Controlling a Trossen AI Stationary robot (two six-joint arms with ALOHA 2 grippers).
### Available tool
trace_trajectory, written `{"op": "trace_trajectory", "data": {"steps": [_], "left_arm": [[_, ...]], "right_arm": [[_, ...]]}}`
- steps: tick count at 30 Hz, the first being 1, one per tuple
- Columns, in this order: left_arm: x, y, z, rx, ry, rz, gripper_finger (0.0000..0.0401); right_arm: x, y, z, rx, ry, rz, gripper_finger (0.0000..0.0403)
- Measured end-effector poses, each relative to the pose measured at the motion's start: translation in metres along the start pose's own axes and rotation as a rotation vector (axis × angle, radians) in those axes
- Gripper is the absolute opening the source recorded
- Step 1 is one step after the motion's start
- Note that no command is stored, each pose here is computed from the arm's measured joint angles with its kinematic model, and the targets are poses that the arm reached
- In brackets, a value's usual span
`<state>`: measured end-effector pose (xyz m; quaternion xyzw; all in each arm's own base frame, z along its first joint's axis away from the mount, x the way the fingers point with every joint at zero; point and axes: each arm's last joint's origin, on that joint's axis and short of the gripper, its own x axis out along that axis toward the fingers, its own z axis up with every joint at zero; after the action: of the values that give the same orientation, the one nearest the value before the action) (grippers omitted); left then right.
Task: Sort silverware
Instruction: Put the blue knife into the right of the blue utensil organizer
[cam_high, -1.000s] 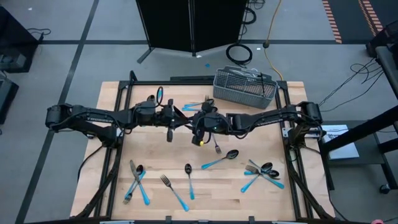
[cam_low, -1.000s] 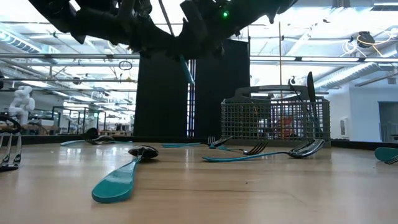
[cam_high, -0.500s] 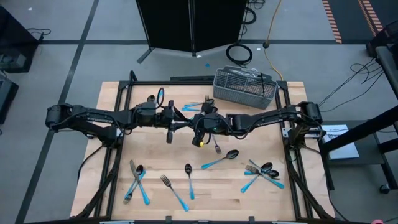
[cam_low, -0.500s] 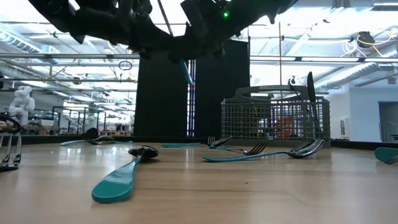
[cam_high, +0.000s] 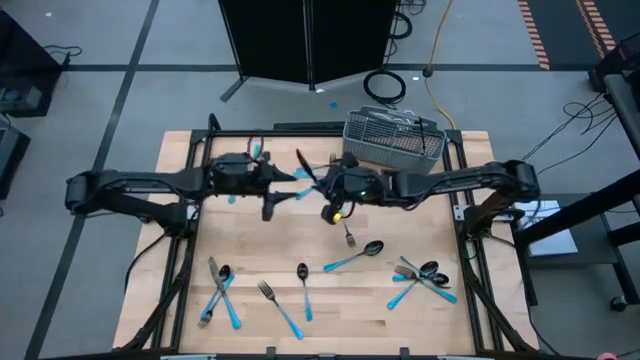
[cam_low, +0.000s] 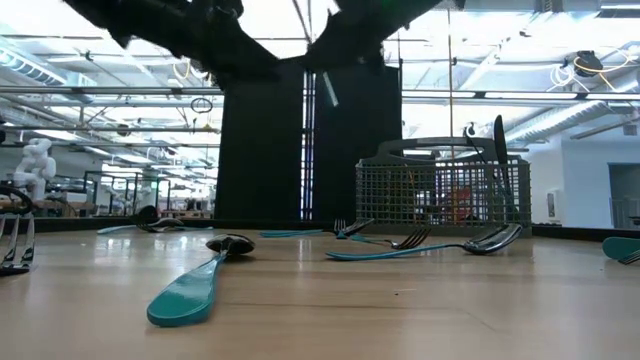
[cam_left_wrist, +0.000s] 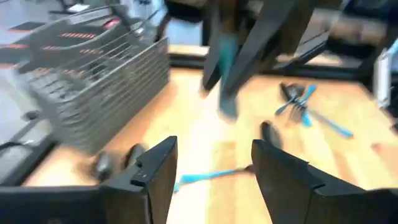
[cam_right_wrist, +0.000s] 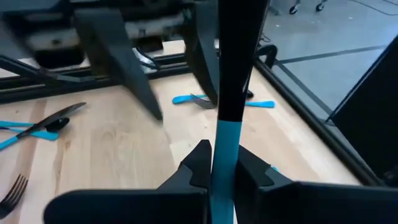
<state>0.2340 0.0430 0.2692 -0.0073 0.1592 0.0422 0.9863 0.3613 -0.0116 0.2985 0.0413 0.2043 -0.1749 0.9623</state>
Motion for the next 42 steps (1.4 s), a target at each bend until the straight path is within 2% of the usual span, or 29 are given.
{"op": "trace_trajectory", "data": {"steps": [2, 5, 8, 11, 14, 17, 21, 24, 31, 36, 42], "left_arm": [[-0.016, 0.004, 0.009, 0.011, 0.010, 0.034, 0.0205], [-0.044, 0.008, 0.016, 0.007, 0.021, 0.086, 0.0206], [-0.070, 0.007, 0.012, -0.003, 0.063, 0.134, 0.0205], [-0.084, 0.006, -0.001, -0.065, 0.056, 0.198, 0.0204], [-0.084, 0.004, -0.025, -0.111, 0.008, 0.209, 0.0204], [-0.076, 0.004, -0.052, -0.126, -0.085, 0.205, 0.0203], [-0.067, 0.004, -0.073, -0.153, -0.284, 0.201, 0.0203], [-0.065, 0.004, -0.085, -0.168, -0.336, 0.196, 0.0203], [-0.067, 0.004, -0.082, -0.182, -0.391, 0.200, 0.0203], [-0.067, 0.004, -0.081, -0.182, -0.398, 0.195, 0.0203], [-0.067, 0.003, -0.081, -0.176, -0.396, 0.167, 0.0203]], "right_arm": [[-0.012, -0.006, 0.004, -0.001, 0.014, -0.022, 0.0016], [-0.029, -0.017, 0.006, -0.004, 0.058, -0.130, 0.0016], [-0.043, -0.025, 0.004, -0.007, 0.106, -0.245, 0.0016], [-0.060, -0.035, 0.001, -0.007, 0.158, -0.359, 0.0016], [-0.079, -0.052, -0.011, 0.005, 0.179, -0.507, 0.0016], [-0.100, -0.079, -0.026, 0.089, 0.136, -0.605, 0.0016], [-0.126, -0.117, -0.048, 0.156, 0.077, -0.789, 0.0016], [-0.137, -0.135, -0.060, 0.167, 0.059, -0.875, 0.0016], [-0.131, -0.166, -0.077, 0.143, 0.012, -1.045, 0.0016], [-0.121, -0.183, -0.104, 0.181, 0.048, -1.088, 0.0016], [-0.118, -0.190, -0.132, 0.258, 0.070, -1.133, 0.0021]]}}
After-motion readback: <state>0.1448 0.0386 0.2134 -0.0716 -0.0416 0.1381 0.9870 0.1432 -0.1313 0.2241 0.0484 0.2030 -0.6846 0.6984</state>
